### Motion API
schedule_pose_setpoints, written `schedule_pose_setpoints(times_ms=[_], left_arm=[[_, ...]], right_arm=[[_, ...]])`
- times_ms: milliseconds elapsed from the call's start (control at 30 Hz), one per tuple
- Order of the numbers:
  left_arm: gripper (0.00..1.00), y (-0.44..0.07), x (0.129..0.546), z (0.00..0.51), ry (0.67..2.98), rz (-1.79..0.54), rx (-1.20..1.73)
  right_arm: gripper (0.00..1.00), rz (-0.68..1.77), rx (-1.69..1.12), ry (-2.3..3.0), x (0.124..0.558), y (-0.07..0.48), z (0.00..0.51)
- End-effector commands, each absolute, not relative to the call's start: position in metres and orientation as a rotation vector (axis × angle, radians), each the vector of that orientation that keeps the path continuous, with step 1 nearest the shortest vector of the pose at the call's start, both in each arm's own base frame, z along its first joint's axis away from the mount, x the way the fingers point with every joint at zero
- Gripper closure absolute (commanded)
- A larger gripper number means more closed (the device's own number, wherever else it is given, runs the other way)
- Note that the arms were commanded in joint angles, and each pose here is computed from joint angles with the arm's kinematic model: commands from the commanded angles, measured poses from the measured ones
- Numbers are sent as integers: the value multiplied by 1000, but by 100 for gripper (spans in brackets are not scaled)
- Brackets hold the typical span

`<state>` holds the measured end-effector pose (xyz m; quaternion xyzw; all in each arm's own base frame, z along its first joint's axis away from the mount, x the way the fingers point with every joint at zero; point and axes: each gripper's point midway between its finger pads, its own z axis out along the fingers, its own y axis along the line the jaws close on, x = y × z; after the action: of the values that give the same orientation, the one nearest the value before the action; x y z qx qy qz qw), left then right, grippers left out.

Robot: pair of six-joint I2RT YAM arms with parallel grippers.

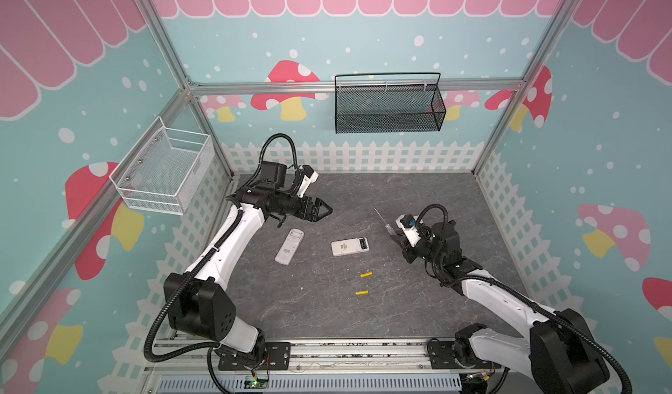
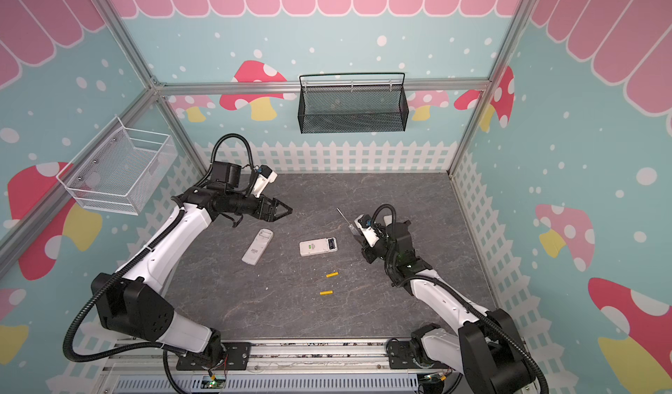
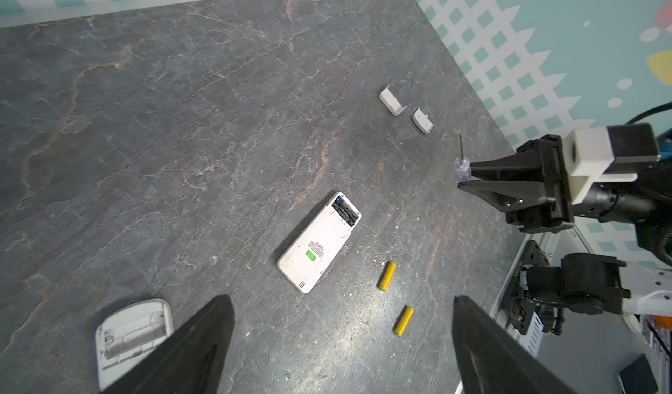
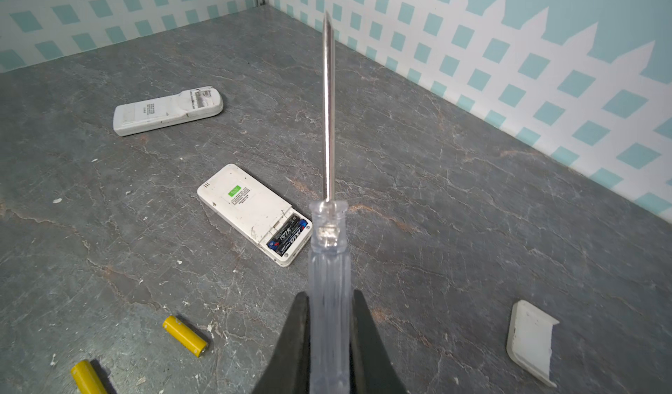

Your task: Unload the batteries from the remote control

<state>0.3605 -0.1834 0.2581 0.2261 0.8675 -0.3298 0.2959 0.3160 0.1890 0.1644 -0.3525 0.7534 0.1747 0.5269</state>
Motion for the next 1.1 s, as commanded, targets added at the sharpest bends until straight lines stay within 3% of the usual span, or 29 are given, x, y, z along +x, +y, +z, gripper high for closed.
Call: schedule_pose_setpoints(times_ms=[0, 767, 1067], left_arm=[[7, -200, 348, 277, 2254, -1012, 663], [14, -247, 337, 249, 2300, -1461, 428], [17, -252, 337, 242, 2322, -1506, 367]], right_arm=[[96, 419, -962, 1678, 313, 206, 178], [99, -332, -1111, 1291, 316, 216, 216], [100, -575, -1162, 1132, 311, 220, 225]])
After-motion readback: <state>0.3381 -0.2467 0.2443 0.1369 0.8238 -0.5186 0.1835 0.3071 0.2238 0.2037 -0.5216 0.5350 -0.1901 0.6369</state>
